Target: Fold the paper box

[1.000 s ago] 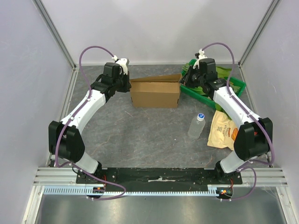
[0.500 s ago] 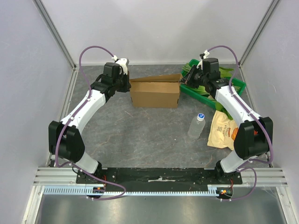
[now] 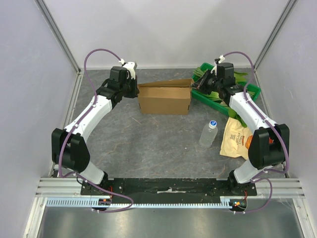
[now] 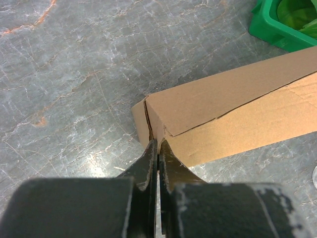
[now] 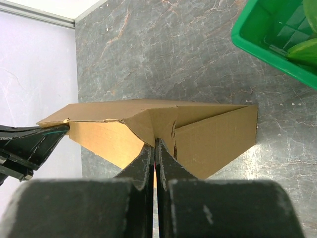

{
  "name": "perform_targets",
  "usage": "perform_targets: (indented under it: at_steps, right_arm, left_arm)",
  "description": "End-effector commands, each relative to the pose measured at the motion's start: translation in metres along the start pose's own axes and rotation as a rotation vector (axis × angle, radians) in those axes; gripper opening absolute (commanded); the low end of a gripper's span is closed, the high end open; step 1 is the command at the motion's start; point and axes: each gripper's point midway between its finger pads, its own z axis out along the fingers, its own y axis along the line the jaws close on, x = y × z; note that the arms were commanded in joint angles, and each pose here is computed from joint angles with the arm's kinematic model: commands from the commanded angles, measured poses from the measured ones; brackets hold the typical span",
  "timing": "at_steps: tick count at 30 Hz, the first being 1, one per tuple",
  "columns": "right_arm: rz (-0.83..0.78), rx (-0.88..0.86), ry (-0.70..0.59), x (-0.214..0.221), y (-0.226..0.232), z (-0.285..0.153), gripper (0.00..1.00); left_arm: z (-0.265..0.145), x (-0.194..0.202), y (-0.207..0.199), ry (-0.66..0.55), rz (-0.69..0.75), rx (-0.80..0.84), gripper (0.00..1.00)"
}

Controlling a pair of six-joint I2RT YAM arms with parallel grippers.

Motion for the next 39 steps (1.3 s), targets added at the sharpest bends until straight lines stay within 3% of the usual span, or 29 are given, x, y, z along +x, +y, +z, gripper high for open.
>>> perform_targets:
  at_steps: [1,6,18,24,28,29,31,32,37,39]
  right_arm:
    - [0.056,-0.061,0.015,0.001,0.011,-0.001,0.00]
    - [-0.014,-0.039,0.021,0.010,-0.001,-0.004,0.00]
    - [-0.357,-0.001,0.000,0.021,-0.029,-0.002,0.00]
    - [-0.503,0.024,-0.034,0.045,-0.016,0.003,0.00]
    - [-0.600,0.135,-0.185,0.049,-0.025,-0.007,0.00]
    - [-0.624,0.091,-0.275,0.042,-0.005,-0.017,0.00]
    - [-0.673,0.086,-0.316,0.056,-0.017,-0.022,0.00]
    - [-0.685,0.066,-0.402,0.049,-0.005,-0.030,0.00]
    - [-0.679,0.107,-0.444,0.053,-0.022,-0.029,0.01]
    - [-0.663,0.128,-0.372,0.056,-0.021,-0.021,0.05]
  left_arm:
    - [0.009,0.042,-0.001,0.150,0.018,0.010,0.02]
    - [0.010,0.044,-0.001,0.155,0.017,0.011,0.02]
    - [0.010,0.046,0.001,0.153,0.012,0.000,0.02]
    - [0.012,0.045,0.000,0.151,-0.002,0.004,0.02]
    - [0.015,0.048,0.003,0.133,-0.021,-0.014,0.02]
    - [0.013,0.047,0.006,0.120,-0.036,-0.038,0.02]
    - [0.014,0.054,0.010,0.110,-0.056,-0.056,0.02]
    - [0.015,0.051,0.008,0.085,-0.065,-0.047,0.02]
    - [0.013,0.051,0.007,0.075,-0.071,-0.043,0.02]
    - [0.013,0.052,0.007,0.079,-0.068,-0.042,0.02]
